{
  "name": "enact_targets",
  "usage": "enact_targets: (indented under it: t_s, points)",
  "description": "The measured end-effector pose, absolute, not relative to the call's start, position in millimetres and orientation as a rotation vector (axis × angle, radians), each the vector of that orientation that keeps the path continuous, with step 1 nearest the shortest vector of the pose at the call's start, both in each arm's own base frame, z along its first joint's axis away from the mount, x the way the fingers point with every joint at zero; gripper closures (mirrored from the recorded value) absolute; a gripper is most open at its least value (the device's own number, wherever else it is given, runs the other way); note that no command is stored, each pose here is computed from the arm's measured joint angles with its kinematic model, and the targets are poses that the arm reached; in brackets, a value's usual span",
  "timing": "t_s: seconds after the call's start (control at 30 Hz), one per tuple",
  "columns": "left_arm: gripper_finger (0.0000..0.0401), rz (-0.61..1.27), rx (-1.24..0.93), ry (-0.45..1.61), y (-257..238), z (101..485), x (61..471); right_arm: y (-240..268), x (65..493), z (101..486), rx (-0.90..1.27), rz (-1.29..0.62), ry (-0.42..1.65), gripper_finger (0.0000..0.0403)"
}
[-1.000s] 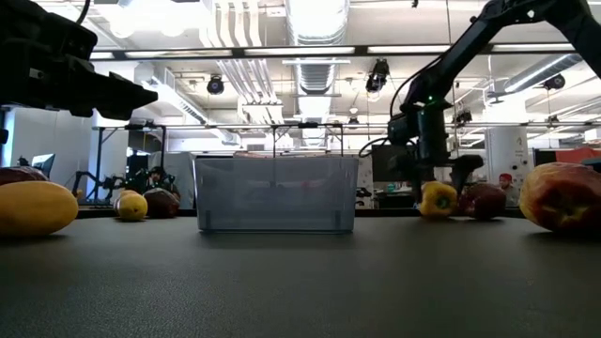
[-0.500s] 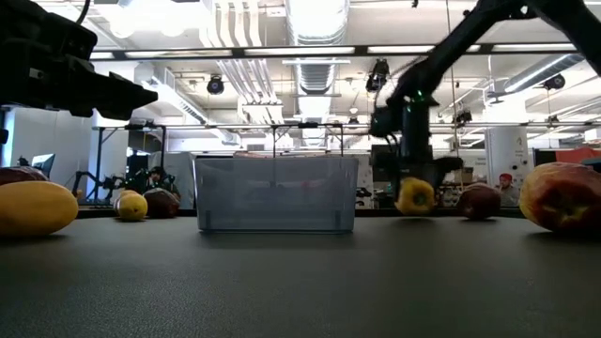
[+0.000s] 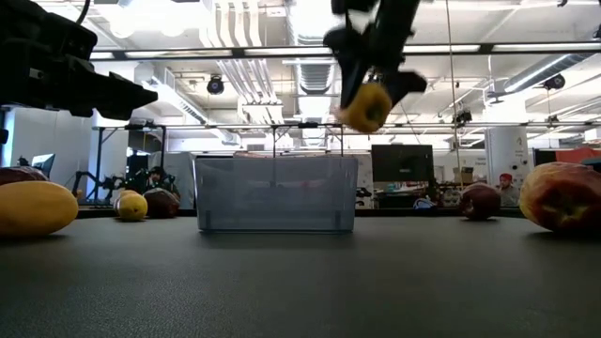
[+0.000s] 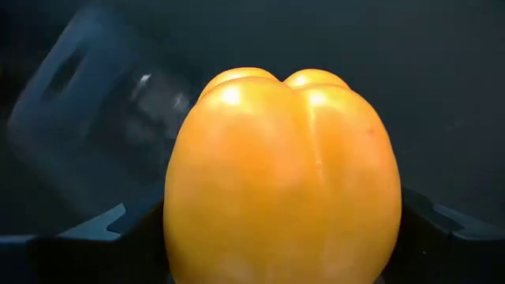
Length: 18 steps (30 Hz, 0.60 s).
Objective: Sort produce into baskets
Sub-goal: Put the yellow bell pepper into the bottom black bin
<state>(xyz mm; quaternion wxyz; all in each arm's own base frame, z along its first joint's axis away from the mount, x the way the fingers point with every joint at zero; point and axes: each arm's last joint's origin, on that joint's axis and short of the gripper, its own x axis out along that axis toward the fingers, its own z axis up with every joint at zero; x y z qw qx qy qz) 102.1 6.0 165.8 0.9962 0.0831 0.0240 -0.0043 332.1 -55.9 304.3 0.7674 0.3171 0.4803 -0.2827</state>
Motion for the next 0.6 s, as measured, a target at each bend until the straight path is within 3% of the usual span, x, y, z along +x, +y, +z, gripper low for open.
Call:
enact_targets:
  t_s: [0.3, 0.6]
  points:
    - [0.0255, -0.009, 0.166, 0.048, 6.0, 165.7, 102.1, 116.0, 313.2, 299.4, 0.602, -0.437, 1.133, 0.0083]
    - [0.0255, -0.009, 0.166, 0.048, 6.0, 165.7, 102.1, 208.1, 247.2, 296.3, 0.760, -0.505, 1.273, 0.0081]
